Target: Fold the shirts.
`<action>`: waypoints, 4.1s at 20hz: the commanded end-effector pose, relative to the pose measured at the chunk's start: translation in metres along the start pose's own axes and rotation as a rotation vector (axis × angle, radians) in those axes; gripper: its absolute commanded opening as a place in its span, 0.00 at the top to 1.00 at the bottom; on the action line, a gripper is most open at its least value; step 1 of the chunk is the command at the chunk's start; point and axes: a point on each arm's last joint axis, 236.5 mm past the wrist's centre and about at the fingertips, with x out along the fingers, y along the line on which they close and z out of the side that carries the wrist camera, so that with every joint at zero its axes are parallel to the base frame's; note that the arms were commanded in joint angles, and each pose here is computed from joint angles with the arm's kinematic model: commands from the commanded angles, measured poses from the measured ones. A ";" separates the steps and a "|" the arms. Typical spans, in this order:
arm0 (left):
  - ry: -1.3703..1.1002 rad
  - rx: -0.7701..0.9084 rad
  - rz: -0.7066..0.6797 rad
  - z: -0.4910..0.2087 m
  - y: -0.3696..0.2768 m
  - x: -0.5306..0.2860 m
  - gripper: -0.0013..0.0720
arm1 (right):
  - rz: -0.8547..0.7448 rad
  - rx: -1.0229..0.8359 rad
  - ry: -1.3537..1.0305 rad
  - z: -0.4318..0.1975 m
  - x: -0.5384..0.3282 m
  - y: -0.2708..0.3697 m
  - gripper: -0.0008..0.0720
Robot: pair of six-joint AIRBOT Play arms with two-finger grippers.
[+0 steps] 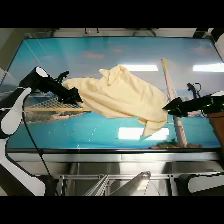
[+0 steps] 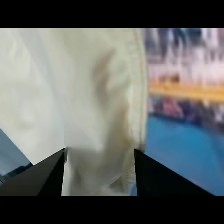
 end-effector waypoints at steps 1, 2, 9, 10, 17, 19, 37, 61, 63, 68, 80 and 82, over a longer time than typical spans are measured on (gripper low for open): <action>-0.023 0.042 0.011 0.021 -0.004 -0.005 0.46 | 0.022 -0.023 0.026 -0.001 0.029 0.014 0.54; -0.001 0.048 0.006 0.018 -0.006 -0.007 0.57 | 0.028 -0.034 0.034 -0.002 0.034 0.018 0.70; 0.140 0.134 -0.224 -0.020 -0.057 -0.024 0.94 | 0.177 -0.184 0.032 0.000 0.013 0.076 0.97; 0.128 0.166 -0.335 -0.023 -0.085 -0.039 0.94 | 0.228 -0.227 0.012 0.000 0.002 0.098 0.97; -0.331 0.779 -1.178 -0.104 -0.302 -0.311 0.94 | 0.394 -0.810 -0.503 -0.041 -0.181 0.302 0.96; -0.457 0.910 -1.264 -0.147 -0.325 -0.373 0.93 | 0.274 -0.995 -0.731 -0.071 -0.234 0.343 0.96; -0.289 -0.142 -1.120 -0.035 -0.098 -0.147 0.13 | 0.067 -0.530 -0.546 0.109 -0.033 0.194 0.74; -0.320 -0.147 -0.556 -0.037 0.051 -0.177 0.25 | -0.041 0.247 -0.023 -0.149 0.055 0.038 0.49; -0.306 -0.156 -0.566 -0.039 0.049 -0.177 0.25 | -0.099 0.237 -0.056 -0.143 0.068 0.032 0.49; -0.294 -0.152 -0.572 -0.042 0.047 -0.177 0.25 | -0.102 0.241 -0.159 -0.121 0.081 0.033 0.49; -0.061 -0.057 -0.047 -0.063 0.105 -0.100 0.00 | 0.071 0.172 -0.232 -0.096 0.098 0.074 0.96; -0.050 -0.012 0.009 -0.055 0.101 -0.089 0.00 | 0.070 0.165 -0.233 -0.096 0.098 0.074 0.96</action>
